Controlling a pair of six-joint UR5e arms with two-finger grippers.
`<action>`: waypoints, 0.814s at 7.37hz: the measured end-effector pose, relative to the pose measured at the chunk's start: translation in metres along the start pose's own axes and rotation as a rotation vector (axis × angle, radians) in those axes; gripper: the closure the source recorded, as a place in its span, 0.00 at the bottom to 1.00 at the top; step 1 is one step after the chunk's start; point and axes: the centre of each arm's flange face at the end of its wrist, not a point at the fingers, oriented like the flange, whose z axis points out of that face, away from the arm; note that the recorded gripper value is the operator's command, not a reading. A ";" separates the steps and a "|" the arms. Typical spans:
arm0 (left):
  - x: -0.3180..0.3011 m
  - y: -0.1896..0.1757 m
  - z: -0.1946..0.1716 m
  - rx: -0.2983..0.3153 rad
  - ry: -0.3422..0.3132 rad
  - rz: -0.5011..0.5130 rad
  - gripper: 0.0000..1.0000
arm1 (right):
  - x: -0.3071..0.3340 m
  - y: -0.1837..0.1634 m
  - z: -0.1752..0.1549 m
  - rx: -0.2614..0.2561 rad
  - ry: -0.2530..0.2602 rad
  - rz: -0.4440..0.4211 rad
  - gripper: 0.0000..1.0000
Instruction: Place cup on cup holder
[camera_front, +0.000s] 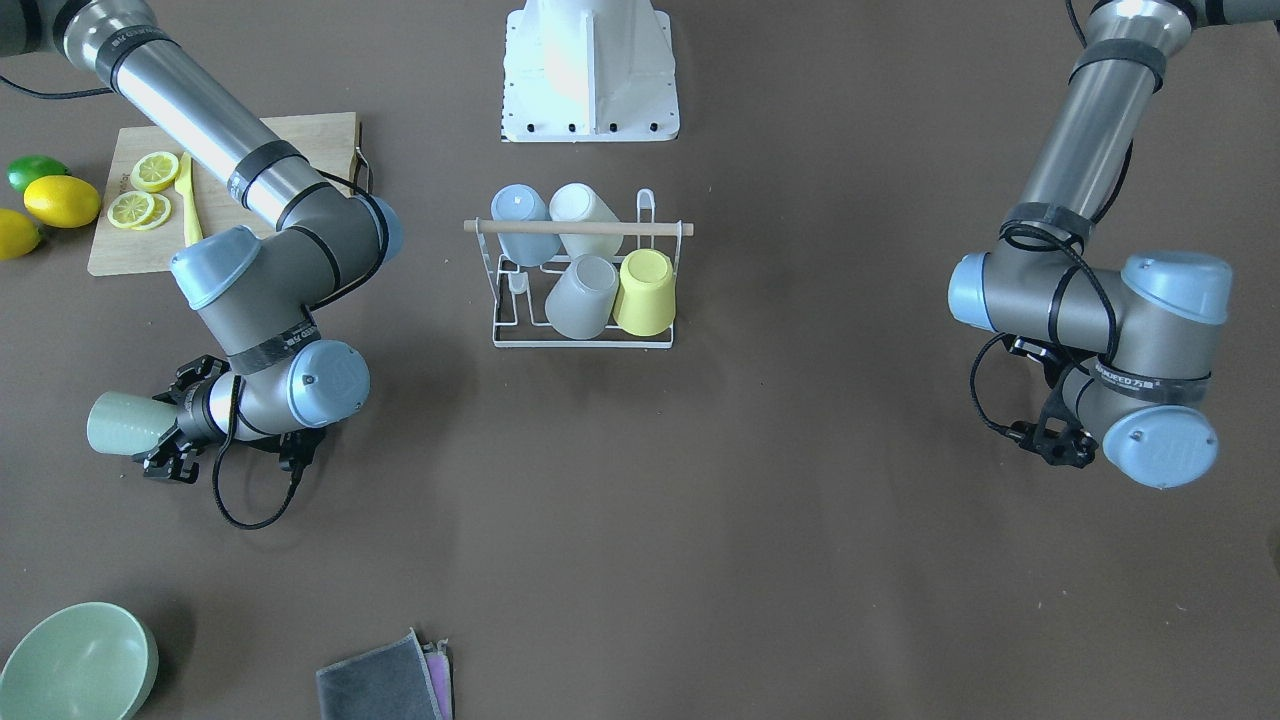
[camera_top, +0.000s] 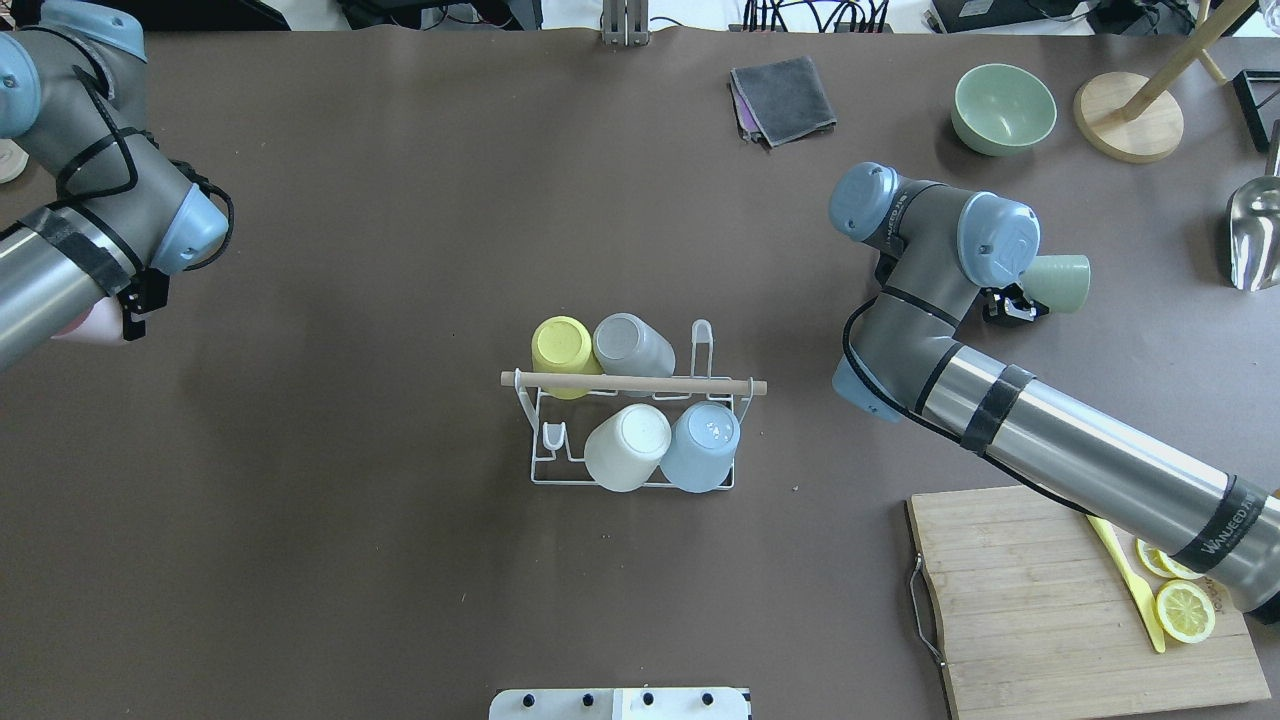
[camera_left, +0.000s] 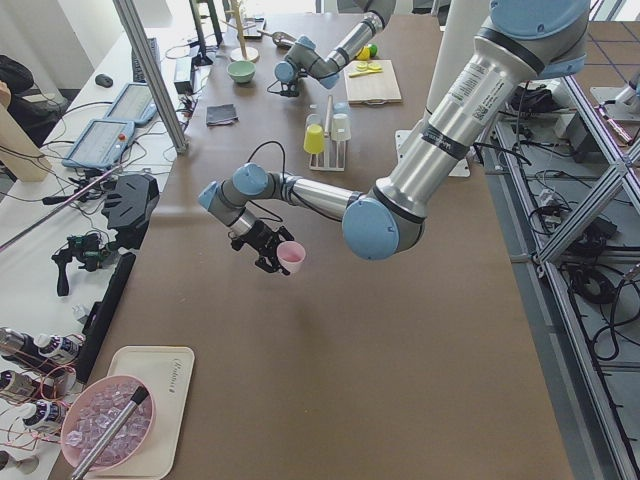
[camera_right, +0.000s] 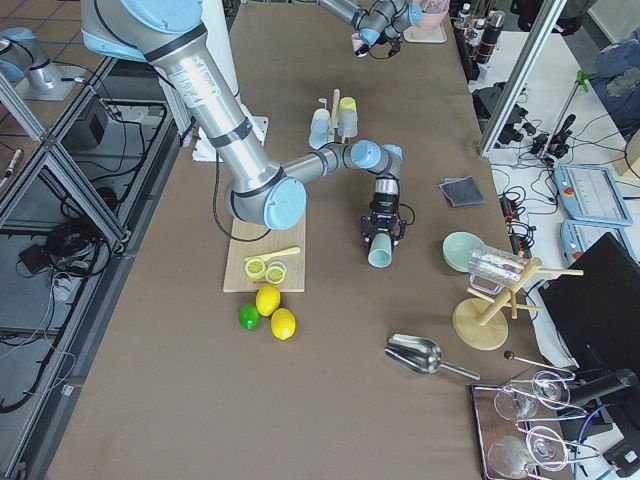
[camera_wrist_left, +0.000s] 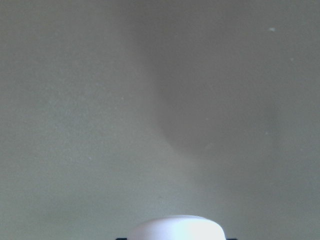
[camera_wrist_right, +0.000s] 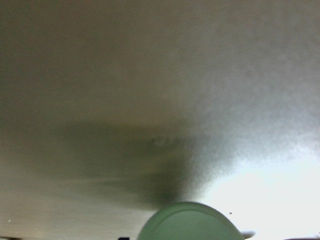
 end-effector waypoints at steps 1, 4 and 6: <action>0.010 0.014 -0.029 0.039 -0.071 0.030 0.98 | 0.003 0.003 0.000 -0.004 0.003 0.004 1.00; 0.043 0.058 -0.099 0.171 -0.238 0.099 1.00 | 0.029 0.040 0.000 0.019 -0.005 0.050 1.00; 0.058 0.094 -0.125 0.282 -0.294 0.142 1.00 | 0.057 0.095 -0.004 0.112 -0.063 0.129 1.00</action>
